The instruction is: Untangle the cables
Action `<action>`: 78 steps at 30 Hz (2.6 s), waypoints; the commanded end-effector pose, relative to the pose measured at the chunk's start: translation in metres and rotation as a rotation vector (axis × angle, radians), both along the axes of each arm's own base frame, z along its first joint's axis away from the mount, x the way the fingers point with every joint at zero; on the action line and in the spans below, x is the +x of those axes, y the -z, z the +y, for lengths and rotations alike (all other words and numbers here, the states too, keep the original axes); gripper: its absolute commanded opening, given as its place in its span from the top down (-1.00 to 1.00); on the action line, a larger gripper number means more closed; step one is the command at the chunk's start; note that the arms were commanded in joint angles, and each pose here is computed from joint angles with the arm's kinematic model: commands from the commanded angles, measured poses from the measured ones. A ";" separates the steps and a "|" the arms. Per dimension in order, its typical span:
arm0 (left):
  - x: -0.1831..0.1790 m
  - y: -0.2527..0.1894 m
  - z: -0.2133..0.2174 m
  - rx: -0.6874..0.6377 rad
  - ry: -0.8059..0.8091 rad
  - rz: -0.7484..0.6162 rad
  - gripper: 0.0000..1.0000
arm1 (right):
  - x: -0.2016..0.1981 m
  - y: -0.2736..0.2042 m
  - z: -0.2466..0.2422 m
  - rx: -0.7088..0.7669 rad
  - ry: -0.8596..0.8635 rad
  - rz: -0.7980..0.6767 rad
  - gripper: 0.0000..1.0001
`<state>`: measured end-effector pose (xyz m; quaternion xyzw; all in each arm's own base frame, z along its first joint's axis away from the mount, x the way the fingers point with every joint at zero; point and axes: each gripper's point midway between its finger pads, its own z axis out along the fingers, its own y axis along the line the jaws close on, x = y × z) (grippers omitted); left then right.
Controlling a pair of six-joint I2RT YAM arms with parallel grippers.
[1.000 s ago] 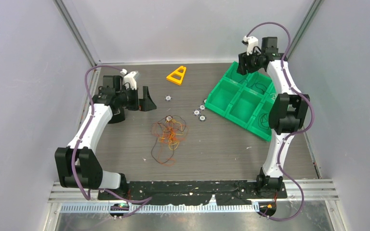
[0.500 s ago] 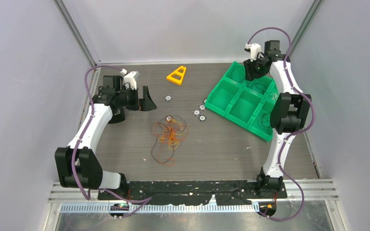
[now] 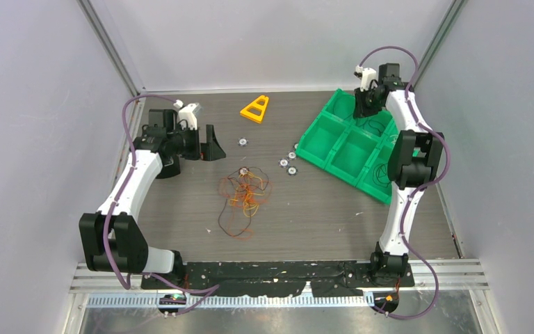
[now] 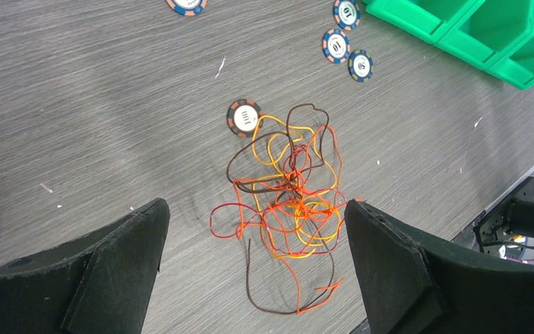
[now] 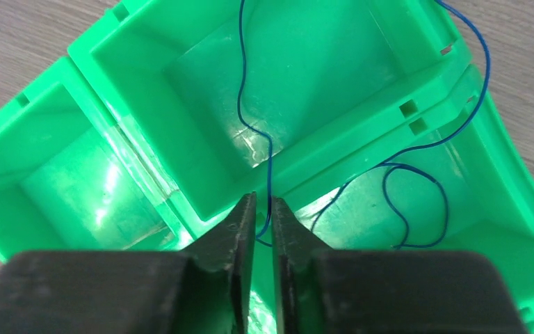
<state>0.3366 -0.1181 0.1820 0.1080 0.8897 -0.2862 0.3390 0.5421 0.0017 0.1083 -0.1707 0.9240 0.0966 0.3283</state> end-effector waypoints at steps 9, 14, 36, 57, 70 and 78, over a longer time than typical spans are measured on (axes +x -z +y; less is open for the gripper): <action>0.004 -0.014 0.000 0.009 0.001 -0.034 -0.99 | 0.005 -0.035 -0.038 0.028 0.082 -0.085 0.89; 0.004 -0.012 0.000 0.009 0.002 -0.030 -0.99 | -0.005 -0.069 -0.071 -0.021 0.139 -0.161 0.89; 0.000 -0.005 0.000 0.012 0.009 -0.024 -0.99 | -0.090 -0.111 -0.135 -0.140 0.244 -0.289 0.89; 0.003 -0.008 -0.002 0.004 0.025 -0.032 -0.99 | -0.068 -0.126 -0.100 -0.091 0.158 -0.377 0.89; 0.003 -0.007 0.006 0.056 0.017 -0.038 -0.99 | 0.028 -0.065 -0.080 -0.117 0.138 -0.303 0.89; 0.007 -0.004 0.005 0.057 0.028 -0.019 -0.99 | 0.023 -0.009 -0.076 -0.128 0.122 -0.148 0.89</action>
